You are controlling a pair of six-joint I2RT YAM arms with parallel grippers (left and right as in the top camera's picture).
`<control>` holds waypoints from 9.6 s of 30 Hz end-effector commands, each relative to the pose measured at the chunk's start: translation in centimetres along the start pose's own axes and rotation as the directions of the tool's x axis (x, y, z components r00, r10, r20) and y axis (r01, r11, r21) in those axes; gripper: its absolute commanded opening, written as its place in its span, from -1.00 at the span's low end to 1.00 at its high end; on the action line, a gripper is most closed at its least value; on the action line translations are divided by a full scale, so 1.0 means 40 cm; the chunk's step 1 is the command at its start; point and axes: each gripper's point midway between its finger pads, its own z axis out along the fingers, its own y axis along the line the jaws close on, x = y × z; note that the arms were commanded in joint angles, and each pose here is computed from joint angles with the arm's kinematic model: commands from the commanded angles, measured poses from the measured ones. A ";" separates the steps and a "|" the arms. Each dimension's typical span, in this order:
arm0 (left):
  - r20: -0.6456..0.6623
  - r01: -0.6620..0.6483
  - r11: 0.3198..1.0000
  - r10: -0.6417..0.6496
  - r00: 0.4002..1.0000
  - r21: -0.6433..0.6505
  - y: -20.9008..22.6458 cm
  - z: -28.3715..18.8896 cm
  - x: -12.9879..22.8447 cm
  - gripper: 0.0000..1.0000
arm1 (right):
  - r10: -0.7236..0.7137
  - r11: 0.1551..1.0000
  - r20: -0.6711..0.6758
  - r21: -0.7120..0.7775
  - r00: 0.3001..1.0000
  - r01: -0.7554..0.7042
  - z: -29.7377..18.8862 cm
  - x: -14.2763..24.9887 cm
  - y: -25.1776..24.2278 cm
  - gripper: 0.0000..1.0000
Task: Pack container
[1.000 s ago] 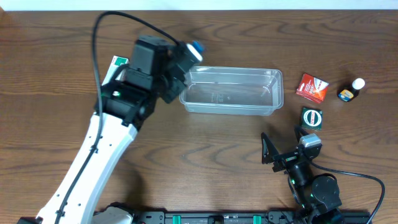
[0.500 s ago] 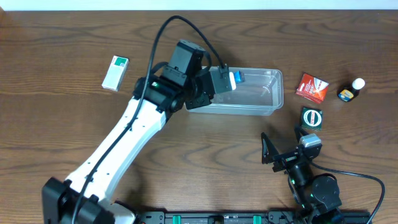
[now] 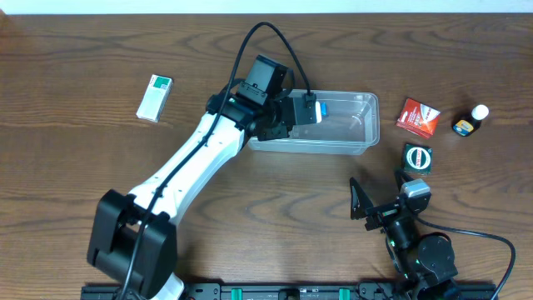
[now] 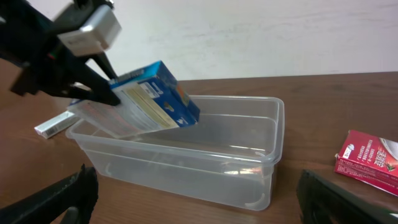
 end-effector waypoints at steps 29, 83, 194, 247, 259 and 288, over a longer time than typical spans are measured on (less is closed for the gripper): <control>-0.078 0.030 0.999 -0.031 0.996 -0.011 0.037 0.064 0.083 -0.07 | -0.011 1.000 -0.005 -0.005 1.000 0.011 0.000 0.005 0.004 0.98; -0.026 0.773 0.344 -0.920 0.391 -0.533 0.278 -0.176 0.754 0.96 | -0.011 1.000 -0.005 -0.005 1.000 0.011 0.000 0.005 0.004 0.99; -0.105 0.121 0.986 -0.109 0.989 0.117 -0.012 0.102 0.162 0.02 | -0.011 1.000 -0.005 -0.005 1.000 0.011 0.000 0.005 0.004 0.99; 0.439 0.882 0.003 -0.867 0.237 -0.472 0.359 -0.467 0.517 0.96 | -0.011 1.000 -0.005 -0.005 1.000 0.011 0.000 0.005 0.004 0.99; 0.435 0.881 -0.002 -0.870 0.233 -0.474 0.356 -0.467 0.523 0.96 | -0.038 0.998 0.039 0.058 0.999 0.036 -0.001 -0.020 -0.021 0.99; 0.434 0.881 -0.001 -0.870 0.233 -0.474 0.356 -0.467 0.523 0.96 | -0.109 0.911 -0.387 0.330 0.916 0.247 0.051 -0.527 -0.154 0.98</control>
